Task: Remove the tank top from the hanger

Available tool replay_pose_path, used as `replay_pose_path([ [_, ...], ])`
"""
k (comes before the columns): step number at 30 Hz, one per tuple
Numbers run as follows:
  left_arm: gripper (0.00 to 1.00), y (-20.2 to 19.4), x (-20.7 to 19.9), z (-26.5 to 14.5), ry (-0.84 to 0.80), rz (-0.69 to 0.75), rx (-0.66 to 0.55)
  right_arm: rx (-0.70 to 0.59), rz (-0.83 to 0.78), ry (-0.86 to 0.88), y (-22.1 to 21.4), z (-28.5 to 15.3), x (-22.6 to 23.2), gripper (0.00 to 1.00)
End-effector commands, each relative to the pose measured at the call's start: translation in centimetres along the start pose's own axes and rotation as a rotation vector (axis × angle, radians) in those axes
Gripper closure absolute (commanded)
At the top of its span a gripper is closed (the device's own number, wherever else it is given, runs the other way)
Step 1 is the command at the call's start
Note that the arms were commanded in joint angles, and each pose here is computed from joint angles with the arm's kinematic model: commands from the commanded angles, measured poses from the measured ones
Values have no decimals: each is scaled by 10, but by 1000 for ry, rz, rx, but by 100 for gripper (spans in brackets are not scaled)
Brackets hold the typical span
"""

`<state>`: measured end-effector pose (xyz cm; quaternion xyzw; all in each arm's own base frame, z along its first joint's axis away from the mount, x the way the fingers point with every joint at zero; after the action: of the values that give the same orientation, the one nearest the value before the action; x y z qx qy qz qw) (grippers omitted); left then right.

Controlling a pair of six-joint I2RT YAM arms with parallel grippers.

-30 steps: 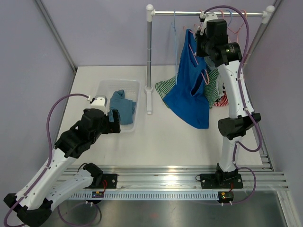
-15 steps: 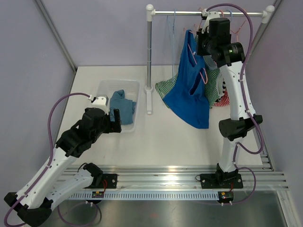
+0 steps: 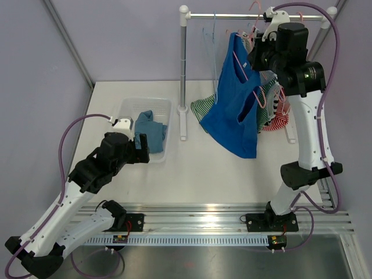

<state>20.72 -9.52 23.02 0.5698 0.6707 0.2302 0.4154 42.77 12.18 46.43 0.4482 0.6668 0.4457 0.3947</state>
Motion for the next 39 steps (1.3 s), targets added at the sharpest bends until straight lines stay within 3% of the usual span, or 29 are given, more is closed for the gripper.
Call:
replay_pose_path([
  [1, 1, 28, -24, -11, -105, -52, -75, -109, 22, 65, 22, -35, 9, 100],
  [8, 1, 39, -49, -17, -204, -95, -78, -213, 36, 83, 24, -114, 13, 100],
  [13, 1, 53, -95, -20, -278, -78, -87, -160, 46, 159, -6, -150, 28, 100],
  [21, 1, 102, -232, -92, -626, 22, -255, -123, 98, 270, -73, -232, 55, 100],
  [22, 1, 98, -249, -86, -631, 82, -258, -148, 90, 264, -77, -249, 54, 100],
  [27, 1, 108, -308, -88, -743, 124, -298, -101, 60, 244, -110, -269, 53, 100],
  [33, 1, 96, -361, -80, -869, 162, -270, -183, 68, 370, -110, -292, 74, 100],
  [39, 7, 78, -372, -60, -856, 183, -245, -262, 72, 387, -100, -306, 77, 100],
])
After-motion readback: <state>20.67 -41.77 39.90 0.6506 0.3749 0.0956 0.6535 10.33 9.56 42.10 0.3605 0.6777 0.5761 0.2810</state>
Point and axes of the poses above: each gripper's point midway between its finger pads, its own z axis out along the fingers, its own x axis along the line the jaws close on, y = z × x, the point moved 1 cm from there along -z, back along the fingers, and after that the axes turned 13 degrees about -z, right-handed, at the moved point
